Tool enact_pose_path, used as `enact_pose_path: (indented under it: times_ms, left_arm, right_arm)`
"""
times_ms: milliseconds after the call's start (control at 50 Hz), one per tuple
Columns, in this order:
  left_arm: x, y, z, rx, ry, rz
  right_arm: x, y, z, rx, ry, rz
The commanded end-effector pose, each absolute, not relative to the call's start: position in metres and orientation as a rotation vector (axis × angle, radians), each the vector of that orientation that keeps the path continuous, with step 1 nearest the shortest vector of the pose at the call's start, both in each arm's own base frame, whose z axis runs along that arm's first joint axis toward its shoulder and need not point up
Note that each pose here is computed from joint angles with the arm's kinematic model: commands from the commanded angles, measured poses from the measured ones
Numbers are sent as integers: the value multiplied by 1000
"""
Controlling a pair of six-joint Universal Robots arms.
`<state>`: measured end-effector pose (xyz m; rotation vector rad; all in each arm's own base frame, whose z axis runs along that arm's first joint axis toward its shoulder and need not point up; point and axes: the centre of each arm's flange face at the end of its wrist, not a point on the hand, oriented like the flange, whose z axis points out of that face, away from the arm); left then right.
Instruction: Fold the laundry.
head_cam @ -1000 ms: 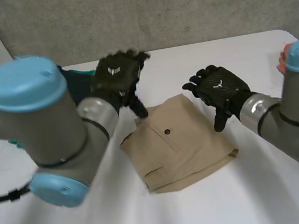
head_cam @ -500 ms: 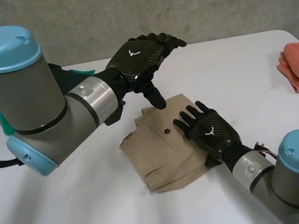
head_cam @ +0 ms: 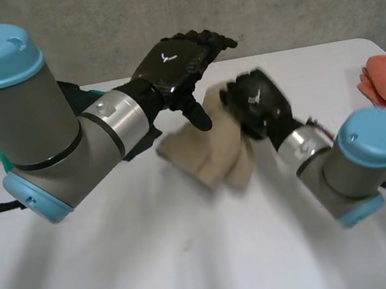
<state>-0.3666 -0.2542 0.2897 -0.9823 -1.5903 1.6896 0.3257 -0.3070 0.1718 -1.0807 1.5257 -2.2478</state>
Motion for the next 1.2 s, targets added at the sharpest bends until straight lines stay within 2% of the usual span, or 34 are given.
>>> enact_pose_path:
  times_ms: [20, 100, 160, 180, 220, 240, 320, 360, 420, 440, 520, 600, 680, 900, 1060, 1160, 1200]
  left_arm:
    - [-364, -253, 318, -956, -1493, 1787]
    - [-362, -251, 330, -938, -1457, 1812]
    - [-361, -248, 335, -928, -1445, 1813]
    - [-361, -248, 335, -928, -1443, 1814]
    - [-361, -247, 337, -928, -1438, 1817]
    - [-362, -246, 337, -929, -1437, 1816]
    - [-364, -243, 332, -935, -1444, 1796]
    - [-364, -242, 331, -936, -1446, 1793]
    - [-366, -241, 328, -941, -1451, 1782]
    - [-366, -241, 328, -942, -1453, 1781]
    - [-366, -240, 322, -945, -1468, 1765]
    - [-366, -240, 318, -948, -1481, 1754]
    - [-366, -240, 315, -949, -1487, 1749]
    - [-367, -236, 319, -951, -1473, 1751]
    - [-371, -229, 320, -959, -1458, 1740]
    - [-370, -228, 327, -954, -1438, 1757]
    - [-369, -227, 333, -951, -1419, 1774]
  right_arm:
    - [280, -370, 225, -820, 1522, -2391]
    - [227, -415, 266, -653, 1519, -2517]
    - [194, -438, 280, -575, 1527, -2587]
    - [170, -453, 285, -530, 1538, -2622]
    - [145, -469, 282, -484, 1568, -2644]
    - [119, -484, 277, -430, 1605, -2664]
    - [61, -515, 255, -358, 1704, -2664]
    - [36, -531, 226, -364, 1775, -2600]
    - [21, -543, 190, -375, 1856, -2504]
    - [12, -548, 166, -370, 1913, -2436]
    - [-7, -551, 113, -298, 2052, -2316]
    - [-21, -550, 95, -298, 2119, -2312]
    - [-21, -543, 91, -358, 2181, -2313]
    - [-23, -517, 166, -391, 2229, -2457]
    - [-43, -496, 219, -341, 2310, -2591]
    - [-56, -482, 276, -372, 2441, -2912]
    - [-46, -479, 297, -469, 2385, -3035]
